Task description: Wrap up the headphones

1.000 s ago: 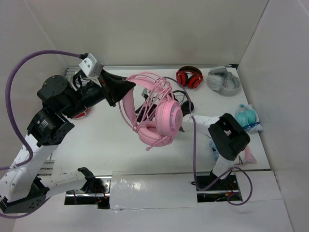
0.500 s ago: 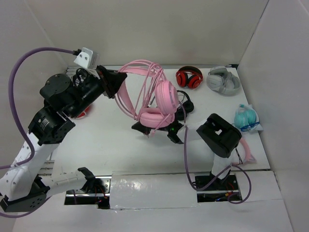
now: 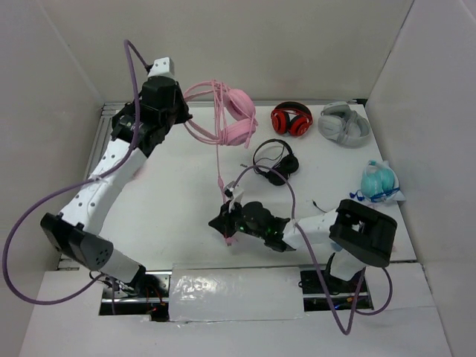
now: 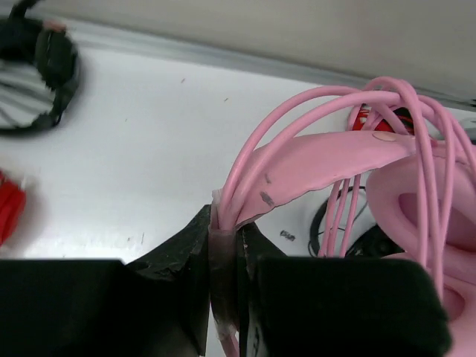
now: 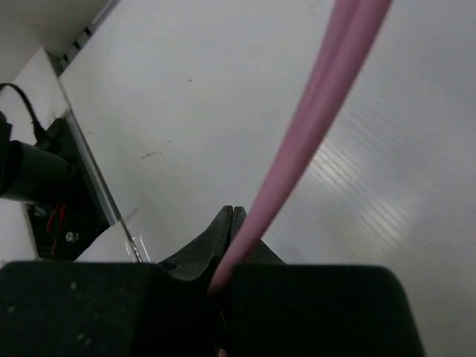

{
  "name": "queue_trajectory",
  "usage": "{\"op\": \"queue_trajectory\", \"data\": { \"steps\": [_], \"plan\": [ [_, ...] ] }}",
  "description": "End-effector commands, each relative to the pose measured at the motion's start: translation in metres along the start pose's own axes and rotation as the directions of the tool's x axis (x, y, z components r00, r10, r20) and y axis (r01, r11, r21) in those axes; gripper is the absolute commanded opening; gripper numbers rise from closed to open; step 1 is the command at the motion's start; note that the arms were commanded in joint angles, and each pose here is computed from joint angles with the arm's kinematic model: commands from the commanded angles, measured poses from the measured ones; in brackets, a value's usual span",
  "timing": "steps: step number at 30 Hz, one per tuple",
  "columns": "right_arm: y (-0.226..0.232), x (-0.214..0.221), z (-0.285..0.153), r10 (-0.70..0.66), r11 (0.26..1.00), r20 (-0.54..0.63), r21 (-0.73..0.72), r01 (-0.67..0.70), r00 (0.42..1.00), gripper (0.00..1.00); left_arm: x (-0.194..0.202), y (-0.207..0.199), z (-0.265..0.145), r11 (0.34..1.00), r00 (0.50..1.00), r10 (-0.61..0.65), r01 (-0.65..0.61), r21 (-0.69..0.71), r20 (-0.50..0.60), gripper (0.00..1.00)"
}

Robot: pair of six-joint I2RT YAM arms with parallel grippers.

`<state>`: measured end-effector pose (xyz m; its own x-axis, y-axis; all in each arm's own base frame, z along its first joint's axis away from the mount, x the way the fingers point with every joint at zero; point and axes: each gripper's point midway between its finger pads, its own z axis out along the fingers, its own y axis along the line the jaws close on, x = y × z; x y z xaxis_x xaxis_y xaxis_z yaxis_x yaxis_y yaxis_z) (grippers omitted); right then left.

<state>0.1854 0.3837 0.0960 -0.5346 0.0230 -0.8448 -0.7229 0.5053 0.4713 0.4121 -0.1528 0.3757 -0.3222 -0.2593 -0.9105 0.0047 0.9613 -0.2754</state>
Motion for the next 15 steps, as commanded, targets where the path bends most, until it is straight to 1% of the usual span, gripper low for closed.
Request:
{"op": "queue_trajectory", "data": {
  "steps": [1, 2, 3, 4, 6, 7, 8, 9, 10, 11, 12, 13, 14, 15],
  "plan": [
    [-0.027, 0.011, -0.012, 0.025, 0.966, -0.020, 0.259, -0.019, 0.999, 0.00, -0.041, 0.002, 0.001, 0.973, 0.968, -0.228, 0.229, -0.001, 0.103, 0.00],
    [-0.018, 0.011, -0.016, 0.023, 0.963, -0.015, 0.268, -0.018, 1.000, 0.00, -0.038, 0.009, 0.006, 0.972, 0.968, -0.230, 0.233, -0.020, 0.101, 0.00],
    [-0.031, 0.011, -0.022, 0.016, 0.929, -0.020, 0.370, -0.008, 1.000, 0.00, -0.034, 0.012, 0.010, 0.970, 0.967, -0.237, 0.241, -0.029, 0.095, 0.00],
    [-0.041, 0.007, -0.032, 0.004, 0.877, -0.022, 0.481, 0.007, 1.000, 0.00, -0.025, 0.021, 0.016, 0.968, 0.968, -0.239, 0.244, -0.060, 0.079, 0.00],
    [-0.051, 0.001, -0.044, -0.031, 0.817, -0.033, 0.576, 0.044, 0.999, 0.00, -0.009, 0.032, 0.023, 0.965, 0.970, -0.236, 0.241, -0.103, 0.060, 0.00],
    [-0.057, -0.010, -0.056, -0.077, 0.759, -0.034, 0.647, 0.080, 0.996, 0.00, -0.006, 0.037, 0.025, 0.964, 0.971, -0.234, 0.239, -0.115, 0.058, 0.00],
    [-0.058, -0.015, -0.061, -0.105, 0.738, -0.052, 0.666, 0.113, 0.993, 0.00, 0.001, 0.040, 0.028, 0.965, 0.973, -0.228, 0.232, -0.124, 0.048, 0.00],
    [-0.057, -0.022, -0.064, -0.133, 0.723, -0.066, 0.676, 0.142, 0.989, 0.00, 0.016, 0.047, 0.033, 0.966, 0.977, -0.212, 0.213, -0.149, 0.024, 0.00],
    [-0.057, -0.029, -0.068, -0.159, 0.707, -0.075, 0.687, 0.167, 0.984, 0.00, 0.023, 0.050, 0.034, 0.966, 0.979, -0.202, 0.202, -0.159, 0.013, 0.00],
    [-0.053, -0.041, -0.071, -0.234, 0.693, -0.111, 0.678, 0.246, 0.966, 0.00, 0.038, 0.056, 0.031, 0.955, 0.974, -0.225, 0.216, -0.205, -0.021, 0.00],
    [-0.042, -0.047, -0.066, -0.315, 0.728, -0.141, 0.599, 0.334, 0.938, 0.00, 0.076, 0.069, 0.027, 0.941, 0.970, -0.229, 0.199, -0.275, -0.082, 0.00],
    [-0.042, -0.047, -0.066, -0.316, 0.728, -0.141, 0.598, 0.335, 0.938, 0.00, 0.078, 0.066, 0.026, 0.942, 0.969, -0.233, 0.202, -0.269, -0.085, 0.00],
    [-0.029, -0.056, -0.059, -0.369, 0.771, -0.149, 0.501, 0.392, 0.917, 0.00, 0.095, 0.073, 0.025, 0.940, 0.969, -0.228, 0.193, -0.283, -0.094, 0.00],
    [-0.025, -0.062, -0.058, -0.388, 0.784, -0.143, 0.469, 0.408, 0.911, 0.00, 0.102, 0.072, 0.025, 0.944, 0.968, -0.228, 0.193, -0.266, -0.108, 0.00]
  ]
}}
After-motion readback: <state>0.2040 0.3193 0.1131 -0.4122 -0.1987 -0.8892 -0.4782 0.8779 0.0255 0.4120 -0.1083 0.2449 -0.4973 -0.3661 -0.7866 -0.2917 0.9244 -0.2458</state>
